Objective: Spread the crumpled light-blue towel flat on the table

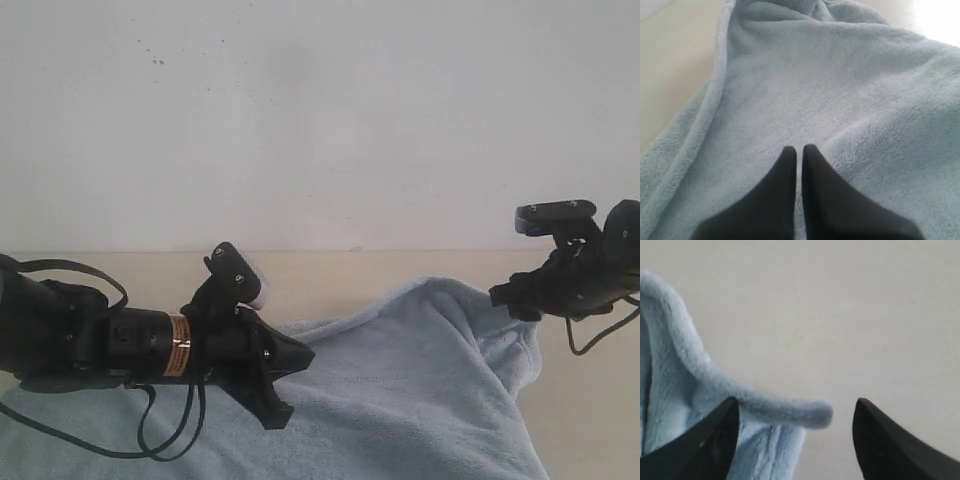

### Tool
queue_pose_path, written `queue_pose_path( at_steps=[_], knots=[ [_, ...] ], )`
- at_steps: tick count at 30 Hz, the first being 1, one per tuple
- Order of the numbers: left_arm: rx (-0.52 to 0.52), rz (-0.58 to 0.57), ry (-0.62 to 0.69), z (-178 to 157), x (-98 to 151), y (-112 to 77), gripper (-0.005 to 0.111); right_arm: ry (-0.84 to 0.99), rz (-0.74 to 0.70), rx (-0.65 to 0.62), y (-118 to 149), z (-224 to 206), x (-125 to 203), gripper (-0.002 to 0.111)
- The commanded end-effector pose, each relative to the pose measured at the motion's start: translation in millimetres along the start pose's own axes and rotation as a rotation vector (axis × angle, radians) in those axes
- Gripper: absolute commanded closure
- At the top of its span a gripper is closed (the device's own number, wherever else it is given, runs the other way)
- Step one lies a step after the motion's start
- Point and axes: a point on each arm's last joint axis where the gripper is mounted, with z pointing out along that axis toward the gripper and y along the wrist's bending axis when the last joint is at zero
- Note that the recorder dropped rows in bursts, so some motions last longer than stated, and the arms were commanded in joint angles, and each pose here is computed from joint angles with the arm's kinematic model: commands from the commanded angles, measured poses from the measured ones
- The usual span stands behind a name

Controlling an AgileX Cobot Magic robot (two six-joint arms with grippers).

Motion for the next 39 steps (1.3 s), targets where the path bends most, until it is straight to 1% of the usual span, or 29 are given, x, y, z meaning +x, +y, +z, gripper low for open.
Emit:
queue_pose_path(
  at_steps=[1, 3, 5, 7, 8, 9, 11, 18, 20, 21, 22, 23, 24, 25, 27, 28, 29, 30, 31, 32, 34, 35, 36, 39],
  knots=[
    [0.023, -0.054, -0.024, 1, -1, -2.9, 0.103, -0.096, -0.028, 0.02, -1, 11, -13, 0.049],
    [0.023, -0.054, -0.024, 1, -1, -2.9, 0.103, -0.093, -0.028, 0.018, -1, 19, -17, 0.053],
    [0.023, -0.054, -0.024, 1, -1, -2.9, 0.103, -0.076, -0.032, 0.01, 1, 23, -19, 0.058],
    [0.023, -0.054, -0.024, 1, -1, -2.9, 0.103, -0.051, -0.04, 0.001, 2, 25, -20, 0.071],
    [0.023, -0.054, -0.024, 1, -1, -2.9, 0.103, -0.039, -0.04, -0.002, 2, 25, -19, 0.079],
    [0.023, -0.054, -0.024, 1, -1, -2.9, 0.103, -0.028, -0.045, -0.005, 2, 24, -19, 0.09],
    [0.023, -0.054, -0.024, 1, -1, -2.9, 0.103, -0.017, -0.078, -0.007, 3, 24, -19, 0.107],
    [0.023, -0.052, -0.024, 1, -1, -2.9, 0.103, -0.045, -0.096, 0.0, 2, 24, -21, 0.108],
    [0.037, -0.054, -0.041, 1, -2, -4.1, 0.103, 0.0, -0.068, -0.013, 3, 23, -18, 0.108],
    [0.098, -0.056, -0.099, 2, -6, -9.4, 0.103, 0.099, -0.064, -0.037, 5, 21, -9, 0.108],
    [0.131, -0.062, -0.133, 2, -9, -12.7, 0.103, 0.161, -0.065, -0.052, 6, 20, -4, 0.108],
    [0.218, -0.079, -0.228, 2, -16, -21.1, 0.103, 0.257, -0.099, -0.077, 8, 19, 5, 0.108],
    [0.281, -0.088, -0.283, 4, -19, -30.2, 0.103, 0.331, -0.1, -0.097, 9, 16, 11, 0.108],
    [0.308, -0.088, -0.293, 6, -19, -35.8, 0.103, 0.369, -0.097, -0.108, 10, 14, 15, 0.108],
    [0.359, -0.085, -0.272, 17, -17, -53.2, 0.103, 0.517, -0.098, -0.151, 13, 7, 26, 0.108],
    [0.378, -0.077, -0.239, 24, -14, -64.6, 0.103, 0.644, -0.116, -0.213, 16, 0, 35, 0.108],
    [0.373, -0.07, -0.211, 27, -12, -68.9, 0.103, 0.693, -0.129, -0.248, 18, -4, 39, 0.108],
    [0.343, -0.055, -0.147, 32, -8, -73.3, 0.103, 0.781, -0.159, -0.349, 24, -11, 45, 0.108],
    [0.323, -0.052, -0.121, 33, -6, -73.7, 0.103, 0.798, -0.161, -0.392, 27, -14, 46, 0.108],
    [0.303, -0.048, -0.091, 35, -4, -73.8, 0.103, 0.755, -0.169, -0.425, 30, -14, 43, 0.108],
    [0.302, -0.082, -0.083, 35, -4, -73.7, 0.103, 0.625, -0.132, -0.349, 27, -10, 31, 0.108],
    [0.304, -0.085, -0.084, 35, -4, -73.8, 0.103, 0.531, -0.106, -0.274, 23, -6, 22, 0.108],
    [0.304, -0.085, -0.084, 35, -4, -73.8, 0.103, 0.504, -0.08, -0.241, 21, -4, 20, 0.108],
    [0.304, -0.074, -0.088, 35, -4, -73.8, 0.103, 0.53, -0.077, -0.228, 20, 6, 27, 0.108]
  ],
)
